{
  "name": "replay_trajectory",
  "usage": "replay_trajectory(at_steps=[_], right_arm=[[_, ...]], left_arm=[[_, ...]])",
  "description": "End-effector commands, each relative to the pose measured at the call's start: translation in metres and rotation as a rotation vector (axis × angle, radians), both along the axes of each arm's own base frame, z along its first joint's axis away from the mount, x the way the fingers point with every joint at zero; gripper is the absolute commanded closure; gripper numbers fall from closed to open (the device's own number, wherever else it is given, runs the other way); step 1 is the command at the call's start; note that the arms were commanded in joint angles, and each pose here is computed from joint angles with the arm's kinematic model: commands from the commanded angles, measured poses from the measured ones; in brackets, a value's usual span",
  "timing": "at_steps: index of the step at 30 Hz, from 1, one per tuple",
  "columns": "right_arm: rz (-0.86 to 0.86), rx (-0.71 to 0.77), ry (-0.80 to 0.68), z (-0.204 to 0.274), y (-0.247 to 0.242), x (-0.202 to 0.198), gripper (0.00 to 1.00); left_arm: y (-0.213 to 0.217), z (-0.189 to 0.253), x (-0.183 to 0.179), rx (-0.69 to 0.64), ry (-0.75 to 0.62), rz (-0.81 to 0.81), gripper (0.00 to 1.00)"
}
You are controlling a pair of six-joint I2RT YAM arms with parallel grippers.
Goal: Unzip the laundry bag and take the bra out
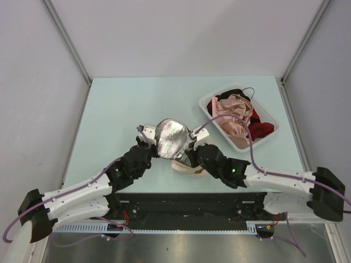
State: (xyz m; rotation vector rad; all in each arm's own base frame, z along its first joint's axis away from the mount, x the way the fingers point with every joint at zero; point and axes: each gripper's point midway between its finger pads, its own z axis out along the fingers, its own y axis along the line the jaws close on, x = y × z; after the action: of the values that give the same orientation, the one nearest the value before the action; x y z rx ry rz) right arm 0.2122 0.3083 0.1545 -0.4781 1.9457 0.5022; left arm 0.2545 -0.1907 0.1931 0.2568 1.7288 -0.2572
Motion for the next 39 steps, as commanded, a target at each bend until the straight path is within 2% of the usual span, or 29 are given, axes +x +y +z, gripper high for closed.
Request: replay_trajectory(at_steps=[1,7,17,20,23,27,32,39], right_arm=[[0.132,0.215,-0.135,0.083,0.013,-0.016,1.0],[0.17,0.392,-0.224,0.145,0.003,-0.027,1.0],[0.141,0.499,-0.239,0.179,-0.035,-0.029,1.0],[0.128,0.567,-0.264,0.198,-0.048,-0.029,1.0],[0.121,0.654,-0.275,0.215,-0.053,-0.023,1.0],[0.123,0.747,-0.301,0.231,-0.039,-0.006,1.0],[0.143,0.931,-0.333,0.269,-0.031,0.012,1.0],[0.18,1.046,-0.406,0.316,-0.045,0.021,1.0]], left_arm=[[0.008,0.0,0.008,0.033,0.008,0.065,1.0],[0.004,-0.006,0.01,0.044,0.02,0.058,1.0],[0.022,-0.023,0.016,0.057,0.061,0.113,1.0],[0.025,-0.034,0.018,0.114,0.103,0.134,1.0],[0.023,-0.037,0.02,0.142,0.132,0.141,1.0],[0.005,-0.032,0.017,0.078,0.122,0.074,1.0],[-0.011,-0.032,0.011,0.151,0.136,0.072,1.0],[-0.013,-0.029,0.008,0.13,0.13,0.076,1.0]])
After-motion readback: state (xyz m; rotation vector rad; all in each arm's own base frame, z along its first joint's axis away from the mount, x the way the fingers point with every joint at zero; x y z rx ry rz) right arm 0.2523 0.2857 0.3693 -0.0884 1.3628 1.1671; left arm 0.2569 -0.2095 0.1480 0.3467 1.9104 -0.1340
